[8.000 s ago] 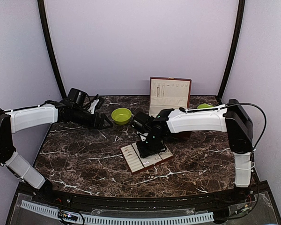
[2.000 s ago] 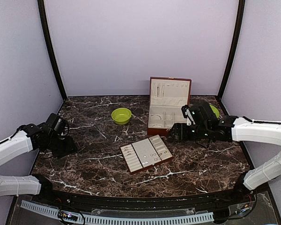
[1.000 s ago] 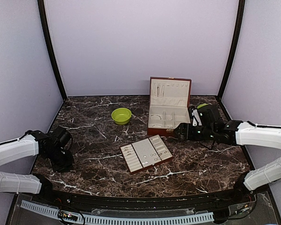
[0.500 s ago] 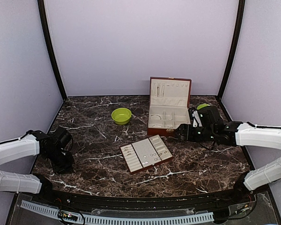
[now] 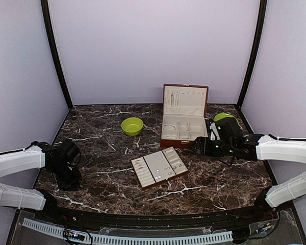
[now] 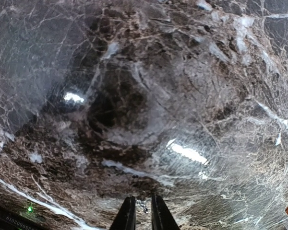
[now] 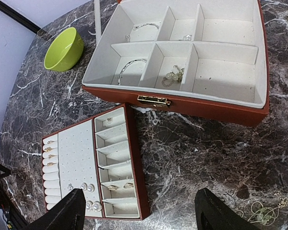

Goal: Organize the mixed jewelry
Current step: Pick up the earring from the corner of the board.

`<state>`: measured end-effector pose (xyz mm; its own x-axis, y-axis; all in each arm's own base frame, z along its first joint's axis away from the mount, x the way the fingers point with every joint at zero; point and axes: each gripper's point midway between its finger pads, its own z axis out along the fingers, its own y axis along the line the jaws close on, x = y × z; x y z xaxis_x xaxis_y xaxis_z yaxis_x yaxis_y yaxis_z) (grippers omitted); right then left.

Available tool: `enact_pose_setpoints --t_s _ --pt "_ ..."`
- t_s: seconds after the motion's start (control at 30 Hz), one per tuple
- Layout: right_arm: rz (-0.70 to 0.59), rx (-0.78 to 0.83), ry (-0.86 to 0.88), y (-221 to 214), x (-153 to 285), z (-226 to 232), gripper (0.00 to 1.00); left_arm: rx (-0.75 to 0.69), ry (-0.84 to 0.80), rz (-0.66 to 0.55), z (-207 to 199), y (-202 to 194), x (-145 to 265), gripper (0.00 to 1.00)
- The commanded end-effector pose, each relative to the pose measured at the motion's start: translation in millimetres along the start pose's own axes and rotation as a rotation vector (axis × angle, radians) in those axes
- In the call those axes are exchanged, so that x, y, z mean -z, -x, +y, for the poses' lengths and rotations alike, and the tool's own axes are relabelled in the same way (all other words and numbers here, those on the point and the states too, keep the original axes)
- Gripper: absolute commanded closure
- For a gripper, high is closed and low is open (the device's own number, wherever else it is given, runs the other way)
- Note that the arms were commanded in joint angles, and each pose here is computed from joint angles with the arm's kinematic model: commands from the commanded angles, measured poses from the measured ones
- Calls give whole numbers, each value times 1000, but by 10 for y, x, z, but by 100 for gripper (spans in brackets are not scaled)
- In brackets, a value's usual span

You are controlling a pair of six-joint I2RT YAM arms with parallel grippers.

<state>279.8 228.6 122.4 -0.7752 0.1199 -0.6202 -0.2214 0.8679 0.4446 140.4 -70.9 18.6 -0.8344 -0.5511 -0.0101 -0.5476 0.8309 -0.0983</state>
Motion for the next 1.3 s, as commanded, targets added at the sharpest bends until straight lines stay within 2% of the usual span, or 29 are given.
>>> enact_pose_setpoints --t_s 0.0,0.17,0.37,0.47,0.73,0.93,1.17,1.27 --pt "-37 -16 23 86 15 29 21 0 43 24 101 -62 -28 86" --pt "-38 -13 20 89 6 25 21 -4 48 27 97 -59 -31 92" --pt "-33 -14 17 73 2 14 21 -9 53 26 103 -54 -19 95" --pt "-35 -15 18 76 8 16 21 -12 53 23 101 -50 -5 100" --pt "-32 -13 25 74 47 29 21 -35 -8 -7 -27 9 134 100" --pt "-47 -7 20 105 132 26 20 -104 -114 -34 -397 118 300 100" --pt "-36 -16 40 96 197 68 20 -346 -137 -168 -1164 218 547 100" --pt "-26 -23 102 68 238 166 20 -464 -147 -206 -1549 179 606 100"
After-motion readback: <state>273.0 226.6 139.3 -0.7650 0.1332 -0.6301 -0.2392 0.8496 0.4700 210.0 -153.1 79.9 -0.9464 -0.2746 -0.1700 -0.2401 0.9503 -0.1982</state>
